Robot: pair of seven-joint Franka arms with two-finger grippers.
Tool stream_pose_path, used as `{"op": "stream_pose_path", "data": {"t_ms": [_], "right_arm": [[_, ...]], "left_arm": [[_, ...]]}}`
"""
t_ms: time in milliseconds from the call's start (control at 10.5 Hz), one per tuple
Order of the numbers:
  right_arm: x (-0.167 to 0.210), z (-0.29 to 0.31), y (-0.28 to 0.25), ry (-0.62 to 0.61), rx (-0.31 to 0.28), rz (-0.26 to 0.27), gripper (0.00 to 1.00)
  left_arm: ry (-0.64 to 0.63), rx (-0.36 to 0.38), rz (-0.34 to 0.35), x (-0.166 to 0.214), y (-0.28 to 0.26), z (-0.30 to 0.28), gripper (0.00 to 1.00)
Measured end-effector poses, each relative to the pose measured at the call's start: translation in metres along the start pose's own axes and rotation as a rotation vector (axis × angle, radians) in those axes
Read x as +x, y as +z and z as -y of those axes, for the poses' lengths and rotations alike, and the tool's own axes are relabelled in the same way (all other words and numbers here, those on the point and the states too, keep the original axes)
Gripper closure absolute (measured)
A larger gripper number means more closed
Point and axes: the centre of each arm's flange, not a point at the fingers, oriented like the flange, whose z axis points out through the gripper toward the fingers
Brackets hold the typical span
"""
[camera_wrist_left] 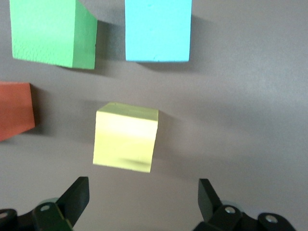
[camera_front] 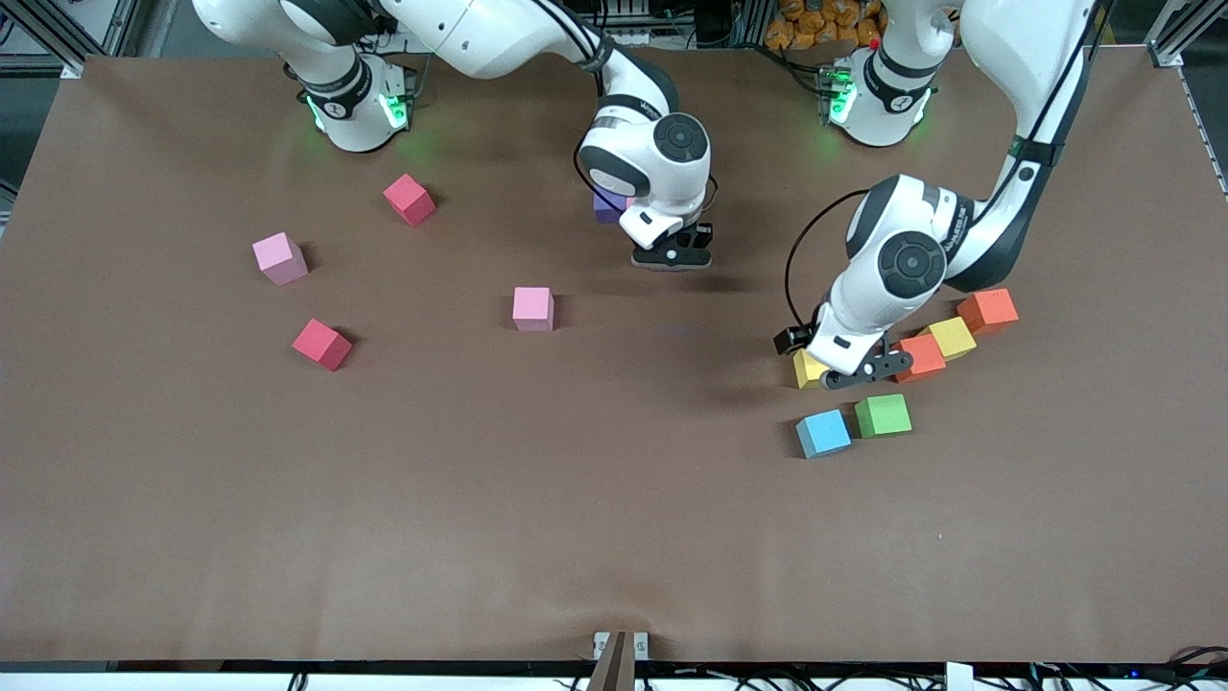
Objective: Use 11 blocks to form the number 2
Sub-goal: 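Open the left gripper and move it toward the yellow cube, then grasp the yellow cube with the left gripper while the right gripper places purple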
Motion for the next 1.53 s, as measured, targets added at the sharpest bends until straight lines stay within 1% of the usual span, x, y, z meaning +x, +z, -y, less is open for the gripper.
{"op": "stream_pose_path", "data": {"t_ms": [478,1051,1529], "right_arm": [[-0.005,0.002,0.000,0.006,-0.002,-0.002,0.47],[-0.011,0.005,0.001,0.004,-0.002,-0.002,0.47],[-0.028,0.011,0.002,0.003,-0.006,-0.002,0.47]], "left_arm": [[0.061,0.000,0.003,0.004,0.003,0.001,0.00],[0.036,0.005,0.014,0.014,0.010,0.015,0.00],[0.030,0.009,0.027,0.017,0.017,0.020,0.00]]}}
